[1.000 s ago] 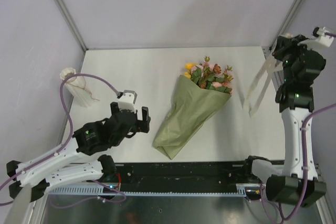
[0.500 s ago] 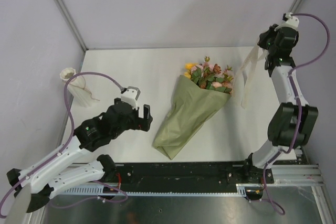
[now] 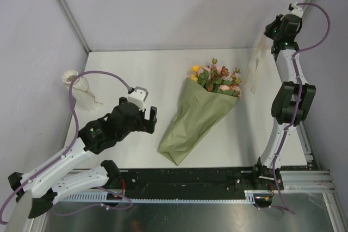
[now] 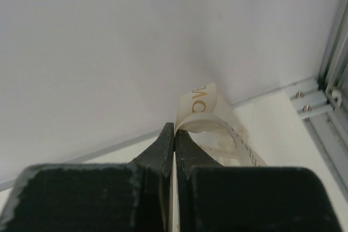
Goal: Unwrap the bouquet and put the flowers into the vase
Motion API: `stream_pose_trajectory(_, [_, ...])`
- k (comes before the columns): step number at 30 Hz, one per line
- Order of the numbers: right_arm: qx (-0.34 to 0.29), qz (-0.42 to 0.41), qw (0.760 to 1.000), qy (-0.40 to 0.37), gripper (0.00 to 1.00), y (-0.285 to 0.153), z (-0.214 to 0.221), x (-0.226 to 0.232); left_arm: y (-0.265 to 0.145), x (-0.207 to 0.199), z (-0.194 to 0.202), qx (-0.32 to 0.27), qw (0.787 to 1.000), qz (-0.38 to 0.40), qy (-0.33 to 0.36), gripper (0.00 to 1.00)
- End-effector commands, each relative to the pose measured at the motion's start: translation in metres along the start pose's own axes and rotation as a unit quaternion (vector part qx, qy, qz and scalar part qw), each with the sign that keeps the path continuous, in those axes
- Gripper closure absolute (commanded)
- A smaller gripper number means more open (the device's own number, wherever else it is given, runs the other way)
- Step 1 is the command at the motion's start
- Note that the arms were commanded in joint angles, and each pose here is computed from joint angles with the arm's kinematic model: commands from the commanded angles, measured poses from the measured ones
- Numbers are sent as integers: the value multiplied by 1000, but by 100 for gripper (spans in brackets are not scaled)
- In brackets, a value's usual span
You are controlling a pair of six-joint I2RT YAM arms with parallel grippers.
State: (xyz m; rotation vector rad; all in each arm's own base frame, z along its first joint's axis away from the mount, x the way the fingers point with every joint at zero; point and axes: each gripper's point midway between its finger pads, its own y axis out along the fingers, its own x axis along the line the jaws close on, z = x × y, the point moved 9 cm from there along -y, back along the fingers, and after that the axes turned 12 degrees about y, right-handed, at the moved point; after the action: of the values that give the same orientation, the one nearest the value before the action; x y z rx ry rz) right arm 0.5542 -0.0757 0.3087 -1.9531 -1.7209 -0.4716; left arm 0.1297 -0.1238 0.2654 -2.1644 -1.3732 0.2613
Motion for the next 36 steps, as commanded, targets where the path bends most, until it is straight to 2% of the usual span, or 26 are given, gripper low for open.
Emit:
stream_pose_trajectory(1, [48,42,997,33,100,5,38,-6,-8,7,-19,-34,999,-10,2,0])
stream_pose_trajectory(6, [125,104,982,100,100,3,79,-36,-7,8,-15,-31,999,-13,4,0])
stream_pose_trajectory(8, [150,129,972,126,96,1,88,-48,-7,7,-11,-27,1000,-5,2,0])
stream_pose_trajectory(12, [173,188,954,154,75,-12,90,-65,-7,3,-3,-18,1000,15,-5,0])
stream_pose_trajectory(15, [175,219,948,150,53,-34,79,-63,-10,2,-1,-18,999,27,-16,0])
stream_pose_trajectory(21, [176,229,944,161,31,-96,75,-49,-6,-3,10,-2,999,42,-18,0])
stream_pose_trajectory(25, [192,217,941,176,29,-139,90,-39,-3,-5,9,7,999,49,-6,0])
stream_pose_trajectory(36, [265,59,938,215,33,-243,158,10,20,-21,-11,40,996,78,25,5])
